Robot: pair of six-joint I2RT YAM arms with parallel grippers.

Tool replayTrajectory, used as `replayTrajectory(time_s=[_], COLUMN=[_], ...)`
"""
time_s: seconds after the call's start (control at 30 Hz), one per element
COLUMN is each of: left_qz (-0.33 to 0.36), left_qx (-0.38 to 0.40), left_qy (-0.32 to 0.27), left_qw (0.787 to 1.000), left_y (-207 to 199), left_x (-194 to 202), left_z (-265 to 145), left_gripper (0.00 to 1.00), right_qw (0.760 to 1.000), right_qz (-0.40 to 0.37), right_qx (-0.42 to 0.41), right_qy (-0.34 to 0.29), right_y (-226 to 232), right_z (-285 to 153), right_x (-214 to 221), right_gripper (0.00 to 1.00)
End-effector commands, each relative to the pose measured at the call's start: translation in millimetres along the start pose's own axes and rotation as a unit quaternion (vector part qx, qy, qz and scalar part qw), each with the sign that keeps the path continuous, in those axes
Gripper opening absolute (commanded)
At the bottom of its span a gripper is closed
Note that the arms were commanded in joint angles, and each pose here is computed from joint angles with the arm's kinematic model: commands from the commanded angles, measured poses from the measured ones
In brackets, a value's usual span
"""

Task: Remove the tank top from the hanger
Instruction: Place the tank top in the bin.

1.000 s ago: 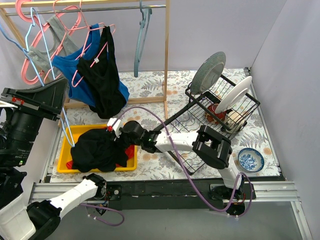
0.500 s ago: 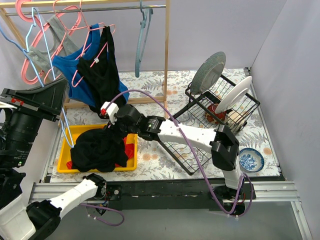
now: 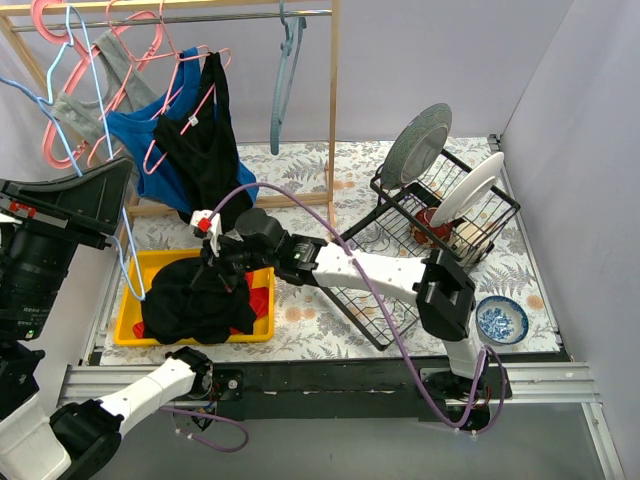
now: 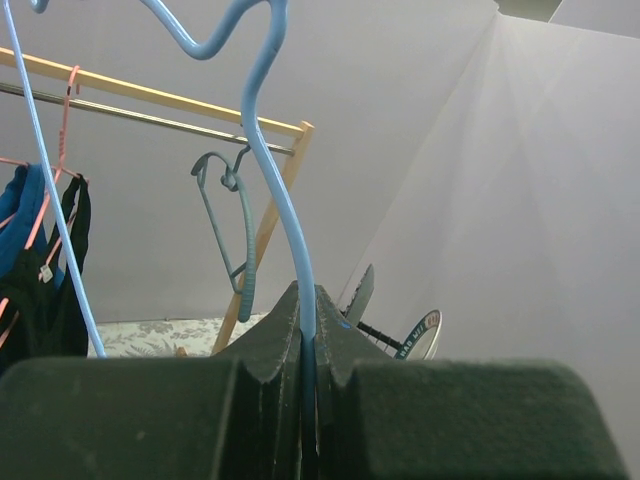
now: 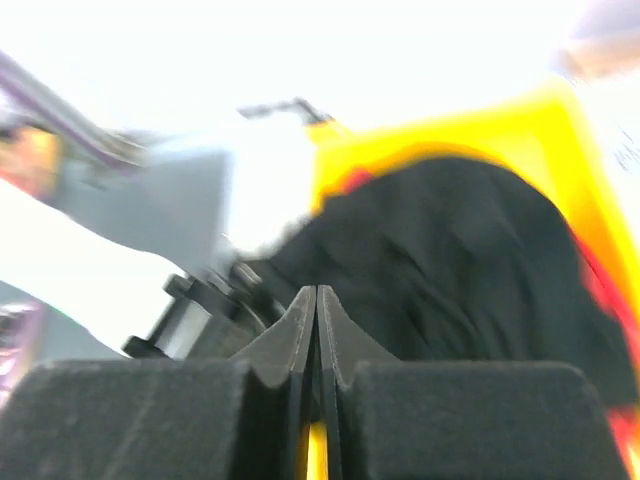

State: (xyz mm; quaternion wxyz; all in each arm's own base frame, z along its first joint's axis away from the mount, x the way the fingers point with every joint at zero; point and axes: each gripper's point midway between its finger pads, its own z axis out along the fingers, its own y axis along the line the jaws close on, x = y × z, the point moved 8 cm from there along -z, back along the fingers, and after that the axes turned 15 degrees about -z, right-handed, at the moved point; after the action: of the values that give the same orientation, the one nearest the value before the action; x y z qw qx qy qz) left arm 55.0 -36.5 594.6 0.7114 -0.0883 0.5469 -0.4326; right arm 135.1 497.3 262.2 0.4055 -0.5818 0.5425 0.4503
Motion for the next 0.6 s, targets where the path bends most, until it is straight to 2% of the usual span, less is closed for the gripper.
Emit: replayTrajectory(time_s=[0.0,0.03,0.27,0.4,0.57], left_qz=[-0.005,-0.005,0.006,0.021,0.029], left_qx=[0.017,0.016,-0.001,-0.011,-0.033], left_qy=[-0.002,-0.002,-0.001,0.014,0.015], left_qw=[1.000,1.000,1.000,1.000,0.999], left_y=[-7,-7,-1,2,12], left_x=[-5,-5,-2,3,11], left_z=[2,2,6,16,26], left_gripper=[0.00,0.00,0.00,0.00,0.00], right_qw=[0.981,0.979,0.991,0.992,0.994], right_qz=[0.015,0.014,0.088,0.114,0.106], right_qx=[-0.148,-0.160,-0.097,-0.049,-0.013], right_qy=[-0.122,-0.128,-0.014,0.039,0.035], right_y=[22,22,2,-10,-15], right_z=[27,34,81,87,80], right_x=[-14,-8,125,150,141], right_gripper=[0.08,0.07,0.01,0.01,0.01])
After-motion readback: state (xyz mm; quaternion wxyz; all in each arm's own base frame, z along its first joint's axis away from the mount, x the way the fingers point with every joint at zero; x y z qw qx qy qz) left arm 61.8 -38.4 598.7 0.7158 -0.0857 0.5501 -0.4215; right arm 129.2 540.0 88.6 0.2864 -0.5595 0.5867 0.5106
